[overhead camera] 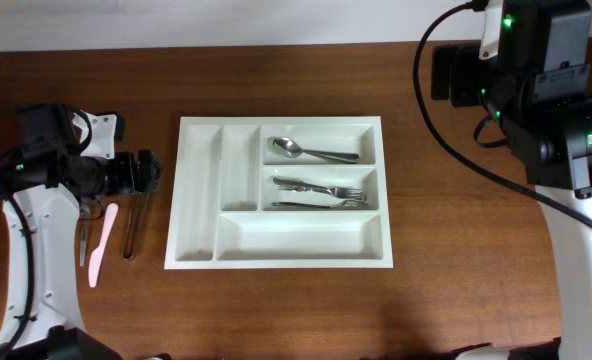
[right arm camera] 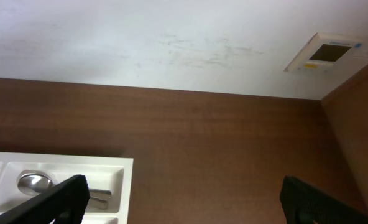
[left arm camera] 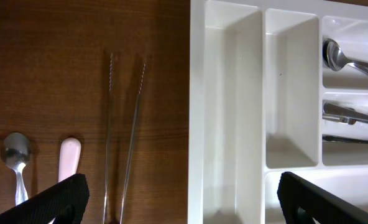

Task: Pack container
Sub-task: 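Raise the right arm up and away to the right side, then lower the left gripper onto the metal tongs and grasp them, then carry the tongs into the tray's long left compartment and release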

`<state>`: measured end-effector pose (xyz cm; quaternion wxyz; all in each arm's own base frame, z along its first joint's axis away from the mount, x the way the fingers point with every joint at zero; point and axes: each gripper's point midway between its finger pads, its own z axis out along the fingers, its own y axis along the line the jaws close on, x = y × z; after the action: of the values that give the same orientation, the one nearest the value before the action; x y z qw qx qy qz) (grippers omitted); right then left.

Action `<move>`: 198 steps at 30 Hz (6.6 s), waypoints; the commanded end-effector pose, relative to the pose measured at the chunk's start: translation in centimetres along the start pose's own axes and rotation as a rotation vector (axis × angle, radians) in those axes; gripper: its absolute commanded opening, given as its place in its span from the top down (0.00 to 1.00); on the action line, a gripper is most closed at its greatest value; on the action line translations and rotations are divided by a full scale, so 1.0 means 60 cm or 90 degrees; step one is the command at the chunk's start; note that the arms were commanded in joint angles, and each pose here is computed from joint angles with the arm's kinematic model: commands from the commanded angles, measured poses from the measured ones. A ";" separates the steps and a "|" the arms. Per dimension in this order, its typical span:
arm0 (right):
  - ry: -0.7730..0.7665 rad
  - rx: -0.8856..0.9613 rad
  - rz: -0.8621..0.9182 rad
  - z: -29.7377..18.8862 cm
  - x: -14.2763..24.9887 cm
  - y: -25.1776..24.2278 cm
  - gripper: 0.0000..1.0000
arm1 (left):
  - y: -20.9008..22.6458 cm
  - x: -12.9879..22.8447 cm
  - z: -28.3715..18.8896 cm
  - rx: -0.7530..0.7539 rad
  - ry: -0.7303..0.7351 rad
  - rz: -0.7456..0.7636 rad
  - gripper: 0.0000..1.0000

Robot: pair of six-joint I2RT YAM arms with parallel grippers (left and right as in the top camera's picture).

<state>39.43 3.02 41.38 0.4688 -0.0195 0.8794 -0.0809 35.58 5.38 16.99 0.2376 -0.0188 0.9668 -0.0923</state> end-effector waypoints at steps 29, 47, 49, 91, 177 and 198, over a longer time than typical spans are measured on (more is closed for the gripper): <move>-0.003 0.012 0.011 -0.002 -0.003 -0.009 0.01 | -0.001 -0.011 -0.009 0.003 -0.013 0.011 0.01; -0.003 0.012 0.011 -0.002 -0.003 -0.009 0.01 | -0.001 -0.011 -0.009 0.003 -0.013 0.011 0.01; -0.004 0.012 0.012 -0.002 -0.003 -0.009 0.01 | -0.001 -0.011 -0.009 0.003 -0.013 0.011 0.01; -0.003 0.012 0.011 -0.002 -0.003 -0.009 0.01 | 0.104 0.033 -0.007 -0.208 0.071 -0.023 0.01; -0.003 0.012 0.011 -0.002 -0.003 -0.009 0.01 | -0.149 -0.050 0.146 -0.073 0.230 0.209 0.98; -0.003 0.012 0.011 -0.002 -0.003 -0.009 0.01 | -0.119 0.073 0.156 -0.107 0.254 0.160 0.98</move>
<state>39.39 3.01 41.32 0.4675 -0.0199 0.8801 -0.0812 36.76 -3.85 7.26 0.0317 0.1291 0.9910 0.0127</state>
